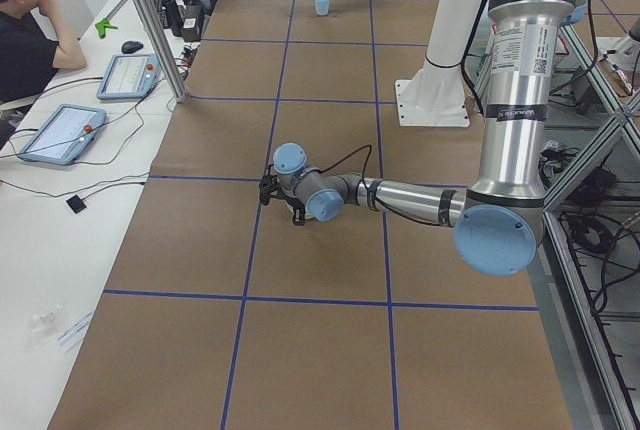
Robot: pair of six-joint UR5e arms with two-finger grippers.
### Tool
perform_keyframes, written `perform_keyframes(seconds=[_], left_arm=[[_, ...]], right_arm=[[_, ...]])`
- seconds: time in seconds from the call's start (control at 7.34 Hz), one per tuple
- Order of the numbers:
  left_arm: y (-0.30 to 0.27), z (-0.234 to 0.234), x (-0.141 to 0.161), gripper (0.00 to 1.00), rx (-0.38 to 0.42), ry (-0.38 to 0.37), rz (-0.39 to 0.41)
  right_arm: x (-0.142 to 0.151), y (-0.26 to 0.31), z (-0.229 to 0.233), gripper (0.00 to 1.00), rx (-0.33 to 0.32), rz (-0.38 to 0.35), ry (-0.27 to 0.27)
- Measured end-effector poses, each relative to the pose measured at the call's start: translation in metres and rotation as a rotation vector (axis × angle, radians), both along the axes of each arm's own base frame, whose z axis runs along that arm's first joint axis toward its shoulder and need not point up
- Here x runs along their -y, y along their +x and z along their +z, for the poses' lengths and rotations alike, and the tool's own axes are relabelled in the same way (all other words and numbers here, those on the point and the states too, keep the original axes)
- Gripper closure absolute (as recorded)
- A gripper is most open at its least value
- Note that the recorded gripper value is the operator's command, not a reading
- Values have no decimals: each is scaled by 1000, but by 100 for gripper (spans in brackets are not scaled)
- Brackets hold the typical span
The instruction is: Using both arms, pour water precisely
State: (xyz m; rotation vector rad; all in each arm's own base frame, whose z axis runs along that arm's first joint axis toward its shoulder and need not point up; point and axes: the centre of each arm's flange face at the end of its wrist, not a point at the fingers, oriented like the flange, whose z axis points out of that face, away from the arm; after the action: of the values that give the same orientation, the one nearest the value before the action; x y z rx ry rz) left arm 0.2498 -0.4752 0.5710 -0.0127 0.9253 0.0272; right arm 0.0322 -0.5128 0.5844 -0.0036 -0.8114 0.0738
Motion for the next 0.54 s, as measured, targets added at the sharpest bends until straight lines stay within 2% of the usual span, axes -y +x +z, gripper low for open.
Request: perform_keyframes(seconds=[0.14, 0.41, 0.54], left_arm=[[0, 0, 0, 100, 0, 0, 0], [0, -10, -1, 100, -16, 5, 5], [-1, -29, -5, 100, -60, -5, 28]], right_arm=[[0, 0, -1, 0, 1, 0, 1], [0, 0, -4, 0, 2, 1, 6], [0, 0, -5, 0, 3, 2, 7]])
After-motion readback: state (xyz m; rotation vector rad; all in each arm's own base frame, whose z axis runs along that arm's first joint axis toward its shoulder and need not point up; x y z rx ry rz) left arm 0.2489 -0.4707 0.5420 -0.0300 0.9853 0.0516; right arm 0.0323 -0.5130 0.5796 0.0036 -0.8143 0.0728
